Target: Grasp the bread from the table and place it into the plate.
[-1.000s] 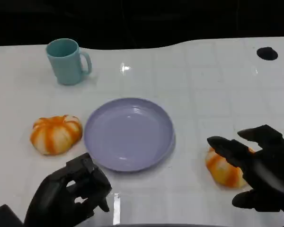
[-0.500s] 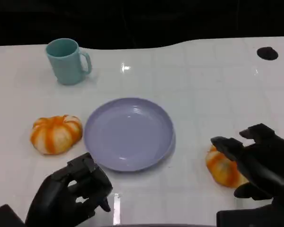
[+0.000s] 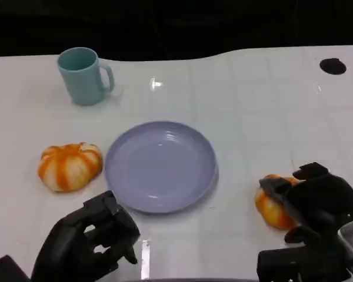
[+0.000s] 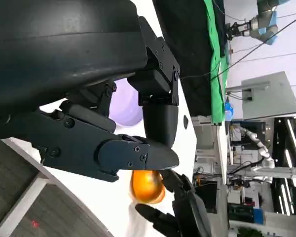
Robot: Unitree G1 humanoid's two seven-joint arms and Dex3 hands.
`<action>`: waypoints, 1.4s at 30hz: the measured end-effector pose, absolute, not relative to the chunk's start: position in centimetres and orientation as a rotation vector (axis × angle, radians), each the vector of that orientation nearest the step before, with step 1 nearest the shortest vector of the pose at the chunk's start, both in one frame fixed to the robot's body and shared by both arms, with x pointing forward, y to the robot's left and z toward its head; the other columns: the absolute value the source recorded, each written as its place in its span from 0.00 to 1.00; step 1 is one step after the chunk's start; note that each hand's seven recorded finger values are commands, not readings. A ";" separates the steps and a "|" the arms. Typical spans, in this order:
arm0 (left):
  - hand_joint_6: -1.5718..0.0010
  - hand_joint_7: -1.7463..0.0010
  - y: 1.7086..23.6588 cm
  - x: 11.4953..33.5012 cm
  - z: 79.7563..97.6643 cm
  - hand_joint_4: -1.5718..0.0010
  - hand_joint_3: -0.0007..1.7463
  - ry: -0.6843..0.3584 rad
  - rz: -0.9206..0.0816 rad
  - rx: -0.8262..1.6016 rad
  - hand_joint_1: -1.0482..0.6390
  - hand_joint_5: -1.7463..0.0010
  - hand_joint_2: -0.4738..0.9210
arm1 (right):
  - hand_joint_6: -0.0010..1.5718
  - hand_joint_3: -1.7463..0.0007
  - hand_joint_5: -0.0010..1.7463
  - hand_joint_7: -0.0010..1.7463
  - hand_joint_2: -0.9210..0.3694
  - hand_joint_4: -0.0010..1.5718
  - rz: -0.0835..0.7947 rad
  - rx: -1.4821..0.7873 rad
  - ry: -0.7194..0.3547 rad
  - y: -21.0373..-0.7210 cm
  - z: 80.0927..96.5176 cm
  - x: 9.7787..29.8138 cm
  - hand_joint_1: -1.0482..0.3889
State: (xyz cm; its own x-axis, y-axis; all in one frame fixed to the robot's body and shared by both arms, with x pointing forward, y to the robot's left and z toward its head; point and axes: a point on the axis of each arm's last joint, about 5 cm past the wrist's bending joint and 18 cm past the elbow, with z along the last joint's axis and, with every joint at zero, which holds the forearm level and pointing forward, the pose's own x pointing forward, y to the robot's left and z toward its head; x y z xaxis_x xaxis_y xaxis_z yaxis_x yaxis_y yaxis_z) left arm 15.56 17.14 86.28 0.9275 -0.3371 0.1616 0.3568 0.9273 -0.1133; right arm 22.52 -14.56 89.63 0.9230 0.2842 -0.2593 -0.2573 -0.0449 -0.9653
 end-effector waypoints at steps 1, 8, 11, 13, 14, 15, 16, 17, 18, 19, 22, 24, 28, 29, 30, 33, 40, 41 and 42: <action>0.61 0.15 17.1 15.5 86.3 0.59 0.17 -0.141 -0.357 -0.142 0.29 0.00 1.00 | 0.26 0.96 0.18 0.02 0.00 0.22 0.440 -1.549 -0.020 -14.5 89.5 22.7 0.29; 0.61 0.15 17.1 15.5 86.3 0.59 0.17 -0.142 -0.357 -0.143 0.29 0.00 1.00 | 0.64 0.93 0.91 0.49 0.03 0.59 0.327 -1.359 -0.169 -14.6 87.3 23.6 0.65; 0.61 0.15 17.1 15.5 86.4 0.59 0.17 -0.145 -0.358 -0.142 0.29 0.00 1.00 | 0.48 0.50 0.99 0.94 0.32 0.59 0.283 -1.298 -0.246 -14.9 86.4 24.0 0.64; 0.61 0.15 17.1 15.5 86.4 0.59 0.17 -0.145 -0.358 -0.142 0.29 0.00 1.00 | 0.46 0.39 1.00 0.97 0.37 0.59 0.273 -1.283 -0.276 -14.9 86.3 24.2 0.63; 0.61 0.15 17.1 15.5 86.4 0.59 0.17 -0.145 -0.358 -0.142 0.29 0.00 1.00 | 0.46 0.37 1.00 0.97 0.38 0.59 0.272 -1.281 -0.284 -14.9 86.2 24.4 0.63; 0.61 0.15 17.1 15.5 86.4 0.59 0.17 -0.145 -0.358 -0.142 0.29 0.00 1.00 | 0.46 0.36 1.00 0.97 0.38 0.59 0.273 -1.279 -0.291 -15.0 86.2 24.5 0.62; 0.62 0.15 17.1 15.5 86.4 0.59 0.17 -0.145 -0.358 -0.142 0.29 0.00 1.00 | 0.46 0.35 1.00 0.96 0.38 0.58 0.274 -1.279 -0.295 -15.0 86.2 24.6 0.62; 0.62 0.15 17.1 15.5 86.4 0.59 0.17 -0.145 -0.358 -0.142 0.29 0.00 1.00 | 0.46 0.35 1.00 0.95 0.38 0.58 0.272 -1.278 -0.300 -15.0 86.2 24.7 0.62; 0.62 0.15 17.1 15.5 86.4 0.59 0.17 -0.145 -0.358 -0.142 0.29 0.00 1.00 | 0.47 0.35 1.00 0.93 0.38 0.58 0.267 -1.277 -0.308 -14.9 86.3 24.7 0.61; 0.62 0.14 17.1 15.5 86.4 0.59 0.17 -0.145 -0.358 -0.142 0.29 0.00 1.00 | 0.48 0.35 1.00 0.93 0.38 0.58 0.261 -1.275 -0.315 -14.9 86.3 24.8 0.61; 0.62 0.14 17.1 15.5 86.4 0.59 0.17 -0.145 -0.358 -0.142 0.29 0.00 1.00 | 0.51 0.33 1.00 0.92 0.41 0.59 0.232 -1.261 -0.344 -15.0 86.2 24.9 0.62; 0.62 0.14 17.1 15.5 86.4 0.59 0.17 -0.145 -0.358 -0.143 0.29 0.00 1.00 | 0.52 0.30 1.00 0.91 0.42 0.60 0.211 -1.246 -0.373 -15.1 86.1 25.0 0.61; 0.62 0.14 17.1 15.5 86.4 0.59 0.18 -0.145 -0.358 -0.142 0.29 0.00 1.00 | 0.54 0.27 1.00 0.91 0.44 0.61 0.176 -1.195 -0.425 -15.1 86.0 25.1 0.64; 0.62 0.14 17.1 15.5 86.4 0.59 0.18 -0.145 -0.358 -0.142 0.29 0.00 1.00 | 0.53 0.26 1.00 0.92 0.45 0.62 0.170 -1.181 -0.441 -15.0 86.1 25.0 0.64; 0.62 0.14 17.1 15.5 86.4 0.59 0.18 -0.145 -0.358 -0.142 0.29 0.00 1.00 | 0.53 0.24 1.00 0.93 0.46 0.62 0.165 -1.170 -0.454 -15.0 86.1 25.0 0.64; 0.62 0.14 17.1 15.5 86.4 0.59 0.17 -0.145 -0.358 -0.143 0.29 0.00 1.00 | 0.50 0.21 1.00 0.97 0.48 0.62 0.158 -1.135 -0.478 -14.8 86.5 25.1 0.64; 0.62 0.14 17.1 15.5 86.4 0.59 0.18 -0.153 -0.359 -0.134 0.29 0.00 1.00 | 0.49 0.20 1.00 1.00 0.49 0.64 0.169 -1.018 -0.589 -13.7 87.9 25.2 0.62; 0.62 0.14 17.1 15.5 86.4 0.59 0.18 -0.153 -0.359 -0.133 0.29 0.00 1.00 | 0.48 0.18 1.00 1.00 0.51 0.64 0.174 -0.998 -0.596 -13.5 87.9 25.2 0.61; 0.62 0.14 17.0 15.5 86.4 0.58 0.18 -0.153 -0.360 -0.132 0.29 0.00 1.00 | 0.48 0.18 1.00 1.00 0.52 0.64 0.180 -0.979 -0.598 -13.2 88.0 25.3 0.61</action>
State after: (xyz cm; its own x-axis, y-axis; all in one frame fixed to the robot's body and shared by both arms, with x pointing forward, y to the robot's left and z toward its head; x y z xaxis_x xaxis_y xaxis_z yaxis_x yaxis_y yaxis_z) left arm 15.52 17.05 86.42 0.9245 -0.3401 0.1719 0.3600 0.9275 -0.1012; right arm 25.25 -13.17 88.05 0.8258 0.4034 0.3940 0.1196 0.5576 -0.8215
